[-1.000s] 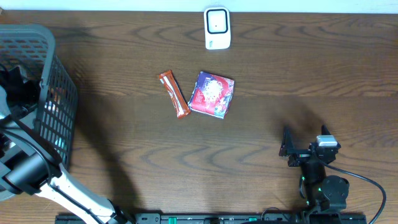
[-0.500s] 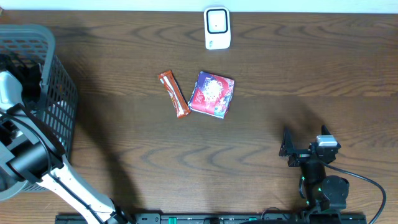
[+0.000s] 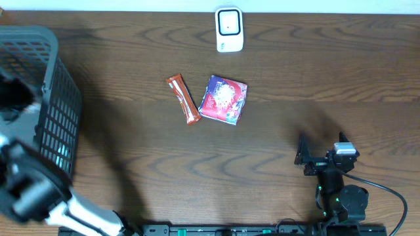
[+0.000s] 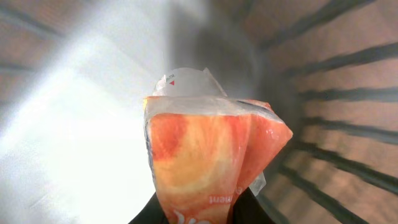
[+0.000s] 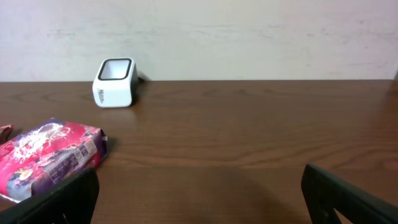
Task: Scan the item barcode
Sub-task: 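Reach the left gripper into the basket and grasp the small orange pack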
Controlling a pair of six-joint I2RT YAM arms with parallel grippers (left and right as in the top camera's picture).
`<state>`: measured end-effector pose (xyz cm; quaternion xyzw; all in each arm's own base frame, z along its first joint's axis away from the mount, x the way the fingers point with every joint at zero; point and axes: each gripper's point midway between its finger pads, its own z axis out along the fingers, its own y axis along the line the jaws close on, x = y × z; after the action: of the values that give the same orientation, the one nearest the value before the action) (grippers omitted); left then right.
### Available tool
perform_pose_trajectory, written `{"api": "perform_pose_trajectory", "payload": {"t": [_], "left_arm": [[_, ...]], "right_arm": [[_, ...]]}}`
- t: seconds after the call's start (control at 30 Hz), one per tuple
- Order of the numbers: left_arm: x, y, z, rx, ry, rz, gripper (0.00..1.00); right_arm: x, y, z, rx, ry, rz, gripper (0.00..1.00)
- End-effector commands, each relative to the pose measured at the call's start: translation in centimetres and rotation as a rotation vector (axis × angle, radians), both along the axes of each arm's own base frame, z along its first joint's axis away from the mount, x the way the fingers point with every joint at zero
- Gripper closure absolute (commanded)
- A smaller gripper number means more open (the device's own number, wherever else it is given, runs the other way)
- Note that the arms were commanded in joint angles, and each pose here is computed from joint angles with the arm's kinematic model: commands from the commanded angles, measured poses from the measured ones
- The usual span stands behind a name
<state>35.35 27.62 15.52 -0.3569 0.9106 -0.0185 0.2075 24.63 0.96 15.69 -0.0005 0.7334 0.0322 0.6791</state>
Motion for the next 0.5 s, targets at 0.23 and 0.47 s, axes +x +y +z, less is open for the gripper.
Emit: {"api": "perform_pose_trajectory", "payload": {"t": [0.23,0.47], "left_arm": [[-1.4,-10.1,23.8,-0.102,-0.692,0.015,0.93],[-2.7,-19.6,29.6,-0.166,-0.851,-0.274,0.92]], "right_arm": [[0.0,0.4,-0.1,0.011,0.001,0.018,0.01],[0.0,0.4,-0.1,0.011,0.001,0.018,0.01]]}}
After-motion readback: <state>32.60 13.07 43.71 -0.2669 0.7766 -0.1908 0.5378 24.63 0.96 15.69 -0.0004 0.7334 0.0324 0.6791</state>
